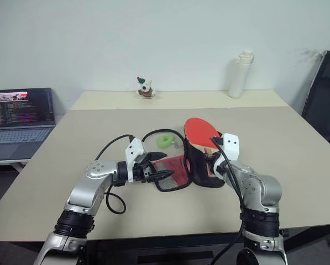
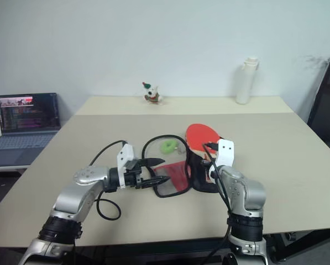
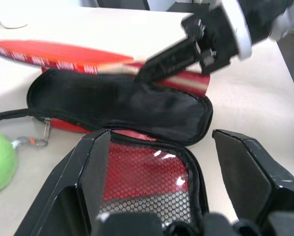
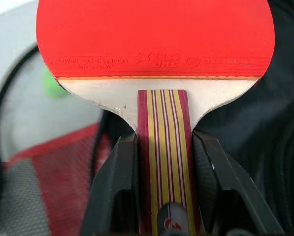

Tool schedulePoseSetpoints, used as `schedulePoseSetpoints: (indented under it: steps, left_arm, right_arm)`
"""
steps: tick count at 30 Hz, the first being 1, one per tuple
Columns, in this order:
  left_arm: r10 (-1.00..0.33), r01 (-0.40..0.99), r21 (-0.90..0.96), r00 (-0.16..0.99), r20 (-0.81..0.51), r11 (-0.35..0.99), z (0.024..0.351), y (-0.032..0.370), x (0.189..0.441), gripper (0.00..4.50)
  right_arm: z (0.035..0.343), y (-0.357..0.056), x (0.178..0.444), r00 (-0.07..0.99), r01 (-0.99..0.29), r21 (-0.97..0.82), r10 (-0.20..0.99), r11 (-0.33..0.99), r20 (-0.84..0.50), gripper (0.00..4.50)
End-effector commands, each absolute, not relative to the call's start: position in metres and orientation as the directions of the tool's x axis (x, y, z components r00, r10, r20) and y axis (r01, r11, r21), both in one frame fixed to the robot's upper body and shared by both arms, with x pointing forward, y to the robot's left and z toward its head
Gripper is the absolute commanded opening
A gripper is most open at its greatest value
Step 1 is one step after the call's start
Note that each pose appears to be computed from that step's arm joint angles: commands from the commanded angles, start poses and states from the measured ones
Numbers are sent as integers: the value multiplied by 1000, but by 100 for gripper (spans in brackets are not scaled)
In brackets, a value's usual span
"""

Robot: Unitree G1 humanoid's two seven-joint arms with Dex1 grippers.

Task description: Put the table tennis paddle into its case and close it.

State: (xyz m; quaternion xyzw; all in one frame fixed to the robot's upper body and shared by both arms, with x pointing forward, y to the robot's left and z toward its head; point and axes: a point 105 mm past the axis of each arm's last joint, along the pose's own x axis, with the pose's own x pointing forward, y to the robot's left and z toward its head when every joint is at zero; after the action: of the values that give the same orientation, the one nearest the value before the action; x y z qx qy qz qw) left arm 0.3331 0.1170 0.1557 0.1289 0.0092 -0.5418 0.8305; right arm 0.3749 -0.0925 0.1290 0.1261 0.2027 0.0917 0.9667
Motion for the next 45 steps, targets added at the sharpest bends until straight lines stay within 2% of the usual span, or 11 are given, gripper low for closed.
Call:
schedulePoseSetpoints:
  steps: [1,12,22,26,28,32,36,39,45]
  left_arm:
    - [-899,887,250,425,-111,388,172,120,329,360]
    - [-897,887,250,426,-116,389,171,122,330,360]
    - [-890,882,252,438,-125,399,169,127,330,360]
    - [-871,865,253,473,-129,433,168,135,332,360]
    - [-854,848,262,504,-128,461,169,140,336,360]
    - [-790,788,289,597,-142,543,164,157,353,360]
    - [-714,733,312,672,-195,604,153,177,371,360]
    - [-635,687,329,726,-263,648,139,194,387,298]
    - [-578,683,352,730,-365,639,120,203,404,97]
  right_arm:
    - [134,-94,384,927,-128,262,210,956,-310,110]
    - [119,-98,387,931,-53,262,143,964,-336,110]
    - [117,-96,382,934,-70,204,136,976,-330,447]
    - [143,-89,375,950,-169,158,204,973,-238,447]
    - [156,-82,367,939,-253,164,283,953,-194,447]
    - [181,-68,337,849,-497,131,511,858,-131,447]
    - [197,-74,312,753,-640,77,644,765,-136,447]
    - [209,-85,302,711,-692,21,686,722,-152,450]
    - [225,-108,309,745,-660,-30,650,750,-151,450]
